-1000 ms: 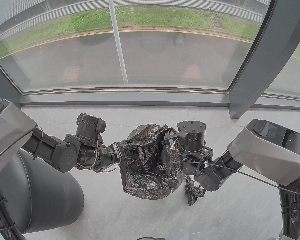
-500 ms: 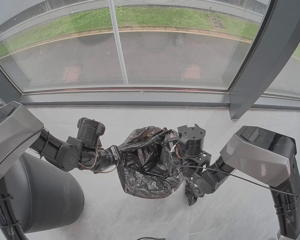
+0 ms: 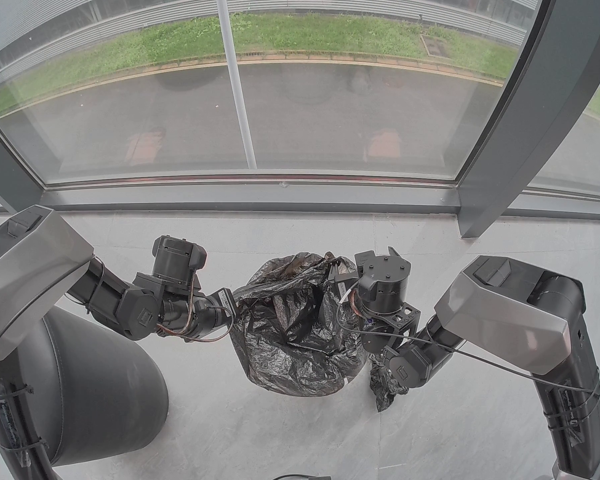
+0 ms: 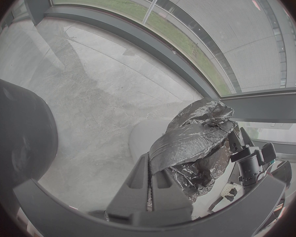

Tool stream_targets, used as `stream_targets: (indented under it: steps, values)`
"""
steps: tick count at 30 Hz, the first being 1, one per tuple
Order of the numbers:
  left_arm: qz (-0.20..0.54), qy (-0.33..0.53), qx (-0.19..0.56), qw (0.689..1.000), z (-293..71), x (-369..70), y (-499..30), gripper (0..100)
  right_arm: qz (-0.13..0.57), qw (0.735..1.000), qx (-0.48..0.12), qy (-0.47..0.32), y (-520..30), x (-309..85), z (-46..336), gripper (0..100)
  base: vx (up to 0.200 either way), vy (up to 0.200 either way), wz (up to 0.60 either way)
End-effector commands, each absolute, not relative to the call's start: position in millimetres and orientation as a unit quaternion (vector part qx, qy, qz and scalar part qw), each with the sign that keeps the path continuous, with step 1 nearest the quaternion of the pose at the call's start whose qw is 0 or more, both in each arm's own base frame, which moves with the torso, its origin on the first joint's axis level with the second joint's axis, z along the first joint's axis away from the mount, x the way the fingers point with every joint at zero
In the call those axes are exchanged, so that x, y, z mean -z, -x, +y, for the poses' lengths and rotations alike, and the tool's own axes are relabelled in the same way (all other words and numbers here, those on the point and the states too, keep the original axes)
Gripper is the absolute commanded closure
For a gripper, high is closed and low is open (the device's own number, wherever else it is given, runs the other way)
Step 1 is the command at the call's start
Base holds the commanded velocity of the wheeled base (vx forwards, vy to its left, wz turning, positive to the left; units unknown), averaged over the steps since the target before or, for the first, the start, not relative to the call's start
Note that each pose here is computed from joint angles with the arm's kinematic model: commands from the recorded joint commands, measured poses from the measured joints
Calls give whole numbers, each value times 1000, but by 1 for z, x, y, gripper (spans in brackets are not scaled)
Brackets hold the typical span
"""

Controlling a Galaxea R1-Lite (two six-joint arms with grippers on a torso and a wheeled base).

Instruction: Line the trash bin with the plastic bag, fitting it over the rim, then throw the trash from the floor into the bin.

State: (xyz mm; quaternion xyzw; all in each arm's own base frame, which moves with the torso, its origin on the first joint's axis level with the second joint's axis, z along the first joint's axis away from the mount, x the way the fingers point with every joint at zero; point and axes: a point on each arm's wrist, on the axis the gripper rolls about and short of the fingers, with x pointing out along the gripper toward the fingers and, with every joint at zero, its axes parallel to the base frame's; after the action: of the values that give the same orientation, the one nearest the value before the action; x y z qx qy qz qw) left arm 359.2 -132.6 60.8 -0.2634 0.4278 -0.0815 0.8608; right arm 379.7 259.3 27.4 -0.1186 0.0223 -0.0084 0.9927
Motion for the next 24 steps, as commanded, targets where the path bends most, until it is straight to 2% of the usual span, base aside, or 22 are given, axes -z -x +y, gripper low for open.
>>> stream_targets:
  steps: [1,8,9,15,24]
  values:
    - [431,264,77,859,-132,-57,-360,100,23,993,8,119,-380,-26,260,0,0,0,0]
    - [439,262,74,857,-131,-53,-359,100,22,993,9,118,-380,-26,260,0,0,0,0]
    - [440,261,74,856,-131,-53,-359,0,22,993,8,117,-380,-26,260,0,0,0,0]
    - [435,247,77,863,-131,-53,-358,0,16,993,12,113,-383,-29,257,0,0,0,0]
    - [405,204,51,890,-131,-46,-364,0,11,994,13,109,-383,-30,257,0,0,0,0]
